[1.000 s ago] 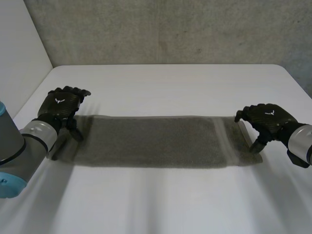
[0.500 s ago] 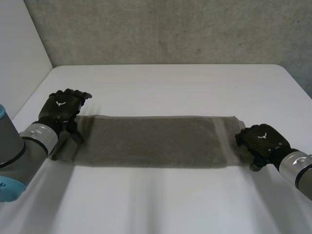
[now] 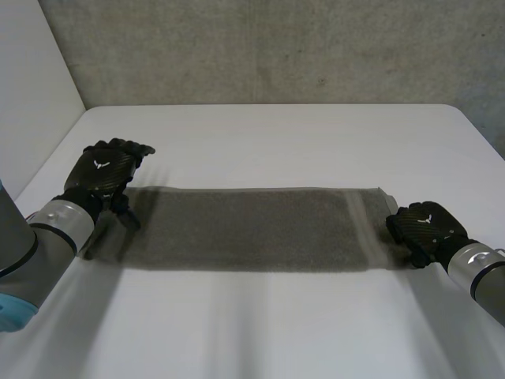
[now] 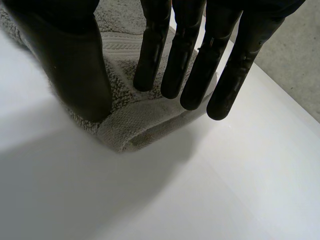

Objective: Fold the towel.

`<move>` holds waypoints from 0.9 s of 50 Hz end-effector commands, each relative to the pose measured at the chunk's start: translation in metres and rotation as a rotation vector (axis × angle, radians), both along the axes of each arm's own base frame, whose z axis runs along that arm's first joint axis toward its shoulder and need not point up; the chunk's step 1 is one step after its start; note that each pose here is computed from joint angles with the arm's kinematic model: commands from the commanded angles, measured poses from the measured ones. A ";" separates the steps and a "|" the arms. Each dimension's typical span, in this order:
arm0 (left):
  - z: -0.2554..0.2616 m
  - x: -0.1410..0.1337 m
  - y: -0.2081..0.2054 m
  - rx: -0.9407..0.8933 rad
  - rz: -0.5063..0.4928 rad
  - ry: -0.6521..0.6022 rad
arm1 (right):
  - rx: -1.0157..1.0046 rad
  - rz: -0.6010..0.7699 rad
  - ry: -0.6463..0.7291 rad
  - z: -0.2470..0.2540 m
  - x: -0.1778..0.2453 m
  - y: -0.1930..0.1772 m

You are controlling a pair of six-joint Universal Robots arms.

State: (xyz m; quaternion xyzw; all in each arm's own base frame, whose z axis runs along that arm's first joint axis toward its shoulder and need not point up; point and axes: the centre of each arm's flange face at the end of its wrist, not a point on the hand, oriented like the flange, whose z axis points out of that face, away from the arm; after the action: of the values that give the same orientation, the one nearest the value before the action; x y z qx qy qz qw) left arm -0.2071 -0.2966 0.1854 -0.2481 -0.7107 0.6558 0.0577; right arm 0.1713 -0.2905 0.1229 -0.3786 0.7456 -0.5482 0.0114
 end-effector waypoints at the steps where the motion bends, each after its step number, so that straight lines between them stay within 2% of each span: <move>1: 0.000 0.000 0.001 -0.001 0.001 0.009 | 0.001 0.001 0.000 -0.003 0.000 -0.003; 24: 0.001 0.000 0.001 -0.004 0.002 0.010 | -0.023 0.007 0.084 -0.003 -0.006 -0.008; 27: 0.002 0.000 0.001 -0.008 0.002 0.011 | -0.044 -0.052 0.113 0.005 -0.028 -0.020; 29: 0.004 0.000 0.001 -0.013 0.002 0.012 | -0.055 -0.130 0.165 0.015 -0.062 -0.033; 37: 0.008 0.001 0.002 -0.025 0.003 0.017 | -0.135 -0.211 0.318 0.042 -0.109 -0.056; 43: 0.010 0.001 0.002 -0.031 0.003 0.018 | -0.229 -0.209 0.330 0.073 -0.104 -0.060; 45: 0.010 0.001 0.002 -0.030 0.003 0.019 | -0.290 -0.153 0.286 0.092 -0.074 -0.057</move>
State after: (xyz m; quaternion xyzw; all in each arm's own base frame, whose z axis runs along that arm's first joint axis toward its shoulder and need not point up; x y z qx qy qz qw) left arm -0.2065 -0.2950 0.1941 -0.2425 -0.7016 0.6674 0.0595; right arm 0.0618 -0.3474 0.1732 -0.3788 0.7288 -0.5360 -0.1952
